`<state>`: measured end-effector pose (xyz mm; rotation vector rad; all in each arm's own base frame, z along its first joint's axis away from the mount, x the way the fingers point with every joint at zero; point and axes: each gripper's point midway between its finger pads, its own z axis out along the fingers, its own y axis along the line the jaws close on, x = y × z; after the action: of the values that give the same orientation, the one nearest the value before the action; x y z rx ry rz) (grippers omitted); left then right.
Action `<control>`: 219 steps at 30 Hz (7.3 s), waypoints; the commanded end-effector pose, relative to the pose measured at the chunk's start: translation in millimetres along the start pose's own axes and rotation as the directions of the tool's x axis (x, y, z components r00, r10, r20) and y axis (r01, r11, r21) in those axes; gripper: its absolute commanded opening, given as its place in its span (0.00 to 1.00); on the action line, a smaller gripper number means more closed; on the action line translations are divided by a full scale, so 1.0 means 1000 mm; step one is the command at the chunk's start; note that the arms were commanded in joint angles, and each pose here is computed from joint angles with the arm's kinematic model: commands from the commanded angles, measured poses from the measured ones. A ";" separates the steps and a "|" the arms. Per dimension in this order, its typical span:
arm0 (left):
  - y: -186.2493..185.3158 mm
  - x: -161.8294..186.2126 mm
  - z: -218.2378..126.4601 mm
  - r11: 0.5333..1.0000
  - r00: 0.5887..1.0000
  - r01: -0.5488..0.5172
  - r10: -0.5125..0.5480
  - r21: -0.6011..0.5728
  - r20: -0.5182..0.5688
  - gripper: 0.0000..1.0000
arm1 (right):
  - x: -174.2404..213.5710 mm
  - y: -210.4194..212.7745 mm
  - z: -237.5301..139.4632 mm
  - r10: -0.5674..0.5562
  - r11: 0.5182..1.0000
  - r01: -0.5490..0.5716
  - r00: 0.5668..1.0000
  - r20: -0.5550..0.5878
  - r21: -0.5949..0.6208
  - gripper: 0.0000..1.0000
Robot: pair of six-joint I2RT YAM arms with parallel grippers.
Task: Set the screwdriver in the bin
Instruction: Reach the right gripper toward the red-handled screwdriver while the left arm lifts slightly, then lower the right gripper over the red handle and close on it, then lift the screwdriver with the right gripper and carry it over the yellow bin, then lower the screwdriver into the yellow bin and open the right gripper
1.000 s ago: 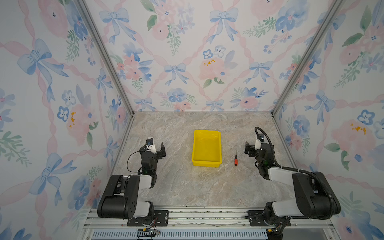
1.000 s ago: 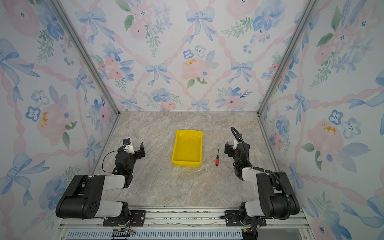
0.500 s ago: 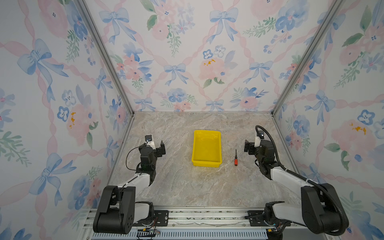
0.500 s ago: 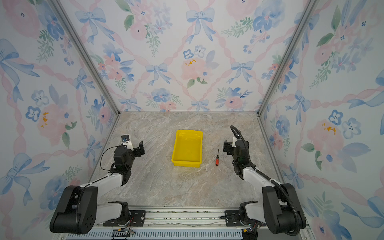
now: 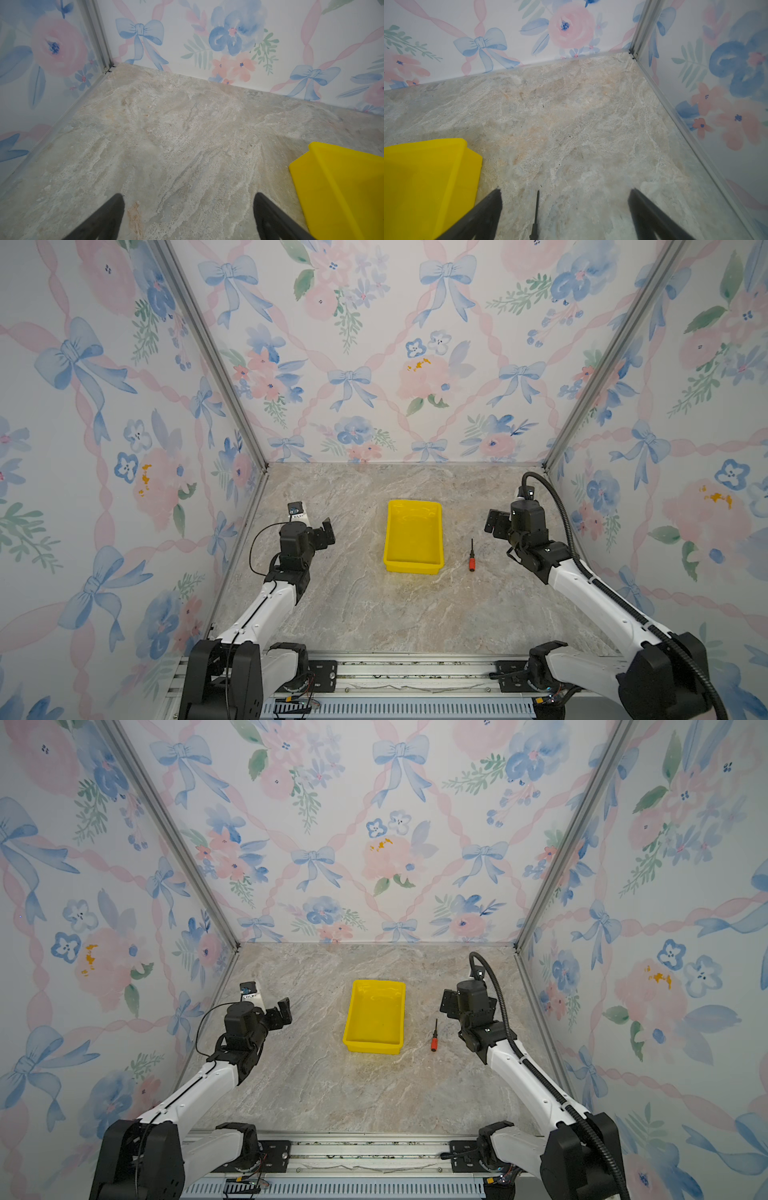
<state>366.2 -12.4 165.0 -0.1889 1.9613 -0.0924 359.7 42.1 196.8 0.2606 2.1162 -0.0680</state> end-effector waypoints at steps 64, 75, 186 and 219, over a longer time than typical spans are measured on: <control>-0.115 0.082 -0.022 0.934 0.886 0.067 0.106 0.351 -0.451 0.97 | 0.182 0.056 0.040 -0.057 0.996 0.087 0.746 -0.663 0.013 0.62; -0.103 0.096 -0.031 0.947 0.881 0.079 0.080 0.311 -0.466 0.98 | 0.193 0.052 0.043 -0.065 0.993 0.115 0.726 -0.685 0.028 0.37; -0.166 0.097 -0.112 0.649 0.905 -0.243 0.420 0.721 -0.073 0.98 | 0.192 0.303 0.037 -0.075 0.952 -0.149 0.730 -0.680 -0.265 0.11; -0.161 0.093 -0.110 0.668 0.907 -0.265 0.417 0.695 -0.055 0.97 | 0.174 0.300 0.036 -0.062 0.954 -0.144 0.763 -0.643 -0.264 0.31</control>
<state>244.6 -190.7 147.9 0.6857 2.0306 -0.6159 360.7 357.9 34.7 0.1601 2.7986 0.4503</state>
